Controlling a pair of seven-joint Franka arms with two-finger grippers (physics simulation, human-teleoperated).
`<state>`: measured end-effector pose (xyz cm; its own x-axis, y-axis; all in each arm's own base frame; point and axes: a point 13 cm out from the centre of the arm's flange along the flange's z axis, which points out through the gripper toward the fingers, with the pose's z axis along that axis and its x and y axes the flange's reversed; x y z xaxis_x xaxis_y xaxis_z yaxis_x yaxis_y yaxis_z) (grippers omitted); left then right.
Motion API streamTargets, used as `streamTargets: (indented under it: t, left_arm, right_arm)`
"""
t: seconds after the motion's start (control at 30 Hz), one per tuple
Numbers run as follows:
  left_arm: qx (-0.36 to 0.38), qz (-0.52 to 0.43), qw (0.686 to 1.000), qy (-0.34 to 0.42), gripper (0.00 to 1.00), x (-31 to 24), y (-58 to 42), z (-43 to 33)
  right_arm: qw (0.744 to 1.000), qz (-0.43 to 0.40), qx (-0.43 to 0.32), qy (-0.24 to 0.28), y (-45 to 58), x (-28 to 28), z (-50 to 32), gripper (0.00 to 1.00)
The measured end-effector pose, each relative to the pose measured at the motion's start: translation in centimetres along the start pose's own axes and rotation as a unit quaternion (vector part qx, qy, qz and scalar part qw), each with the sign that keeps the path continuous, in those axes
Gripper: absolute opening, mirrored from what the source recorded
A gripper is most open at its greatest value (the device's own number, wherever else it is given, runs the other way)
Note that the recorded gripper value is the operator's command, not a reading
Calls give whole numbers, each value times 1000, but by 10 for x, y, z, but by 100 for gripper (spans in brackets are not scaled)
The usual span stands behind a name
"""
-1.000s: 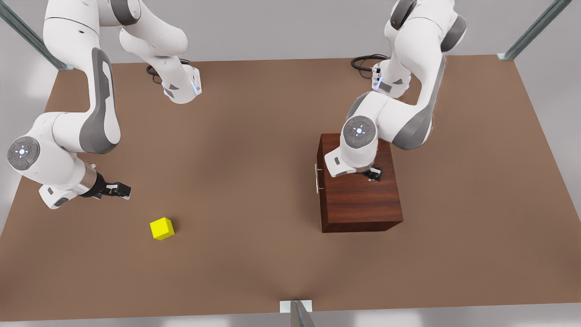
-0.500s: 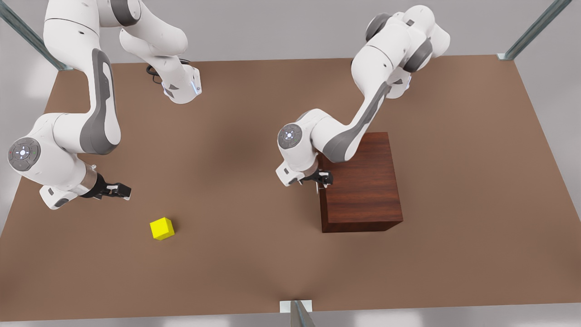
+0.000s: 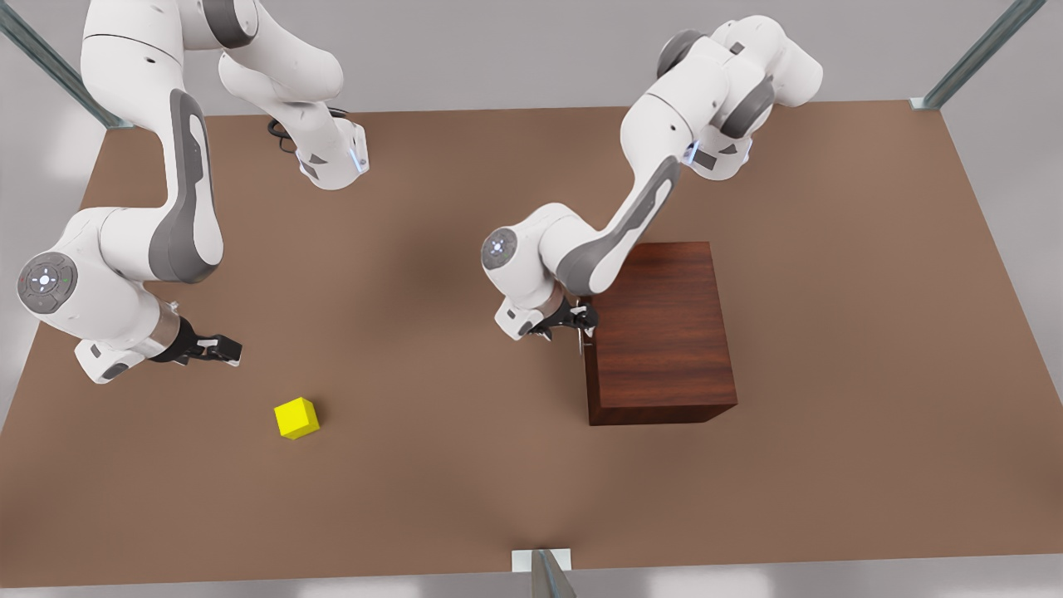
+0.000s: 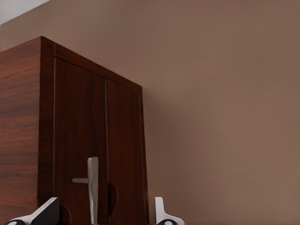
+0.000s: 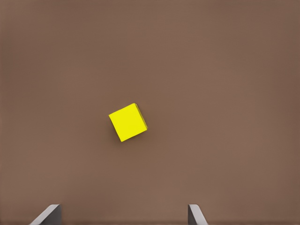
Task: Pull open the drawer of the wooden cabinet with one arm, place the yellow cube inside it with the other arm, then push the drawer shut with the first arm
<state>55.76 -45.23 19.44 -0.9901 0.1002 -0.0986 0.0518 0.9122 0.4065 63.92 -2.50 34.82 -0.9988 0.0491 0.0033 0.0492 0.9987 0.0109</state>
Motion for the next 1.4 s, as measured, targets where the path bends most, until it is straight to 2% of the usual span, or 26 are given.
streamTargets:
  t: [0.3,0.67,1.4]
  left_arm:
    - [-23,-29,999,-10,100,7,-17,28]
    - [-27,-52,998,-20,100,25,-38,22]
    - [43,-103,992,-67,100,26,-103,-23]
  right_arm:
    - [1000,0,0,0,1,0,0,100]
    - [1000,0,0,2,1,-1,3,100]
    - [1000,1,-1,2,2,-2,4,100]
